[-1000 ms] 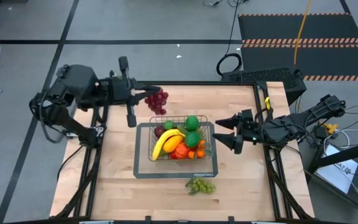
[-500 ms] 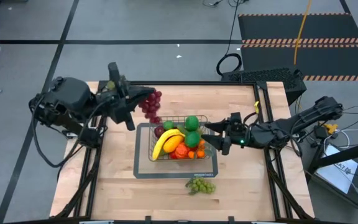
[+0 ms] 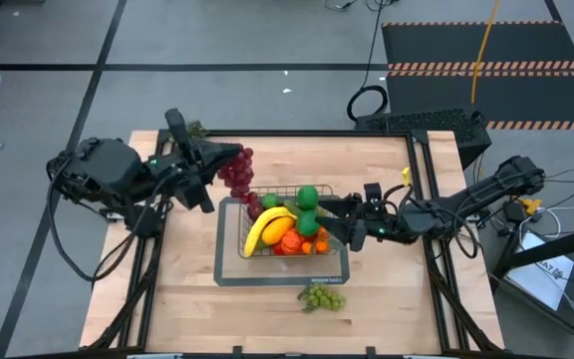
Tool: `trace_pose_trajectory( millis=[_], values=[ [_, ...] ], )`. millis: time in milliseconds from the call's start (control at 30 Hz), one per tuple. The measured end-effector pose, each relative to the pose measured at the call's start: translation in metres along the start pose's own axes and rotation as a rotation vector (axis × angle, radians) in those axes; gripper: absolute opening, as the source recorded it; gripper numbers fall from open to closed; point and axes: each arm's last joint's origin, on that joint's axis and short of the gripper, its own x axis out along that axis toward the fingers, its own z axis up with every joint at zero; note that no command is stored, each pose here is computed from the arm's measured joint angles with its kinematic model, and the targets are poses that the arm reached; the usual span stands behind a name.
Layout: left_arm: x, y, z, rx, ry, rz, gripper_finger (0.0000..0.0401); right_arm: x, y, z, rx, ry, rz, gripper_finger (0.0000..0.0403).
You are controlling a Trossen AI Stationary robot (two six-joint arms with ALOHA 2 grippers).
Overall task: Build produce basket
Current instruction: Put the violet grapes into the gold wire basket
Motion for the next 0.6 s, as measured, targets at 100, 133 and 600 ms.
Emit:
trace_pose_trajectory(
  millis=[100, 133, 600],
  values=[
    [0.0021, -0.0019, 0.0013, -0.061, 0.004, 0.0, 0.0002, 0.001, -0.0013, 0.001, -0.002, -0.004, -0.006, 0.0393],
    [0.0028, -0.0026, 0.0019, -0.074, 0.005, 0.0, 0.0002, 0.0011, -0.0014, 0.0013, -0.003, -0.005, -0.007, 0.0393],
    [0.0018, -0.0058, 0.0084, -0.58, -0.065, -0.061, 0.0002, 0.0012, -0.0021, 0.002, -0.163, -0.022, -0.027, 0.0393]
  ],
)
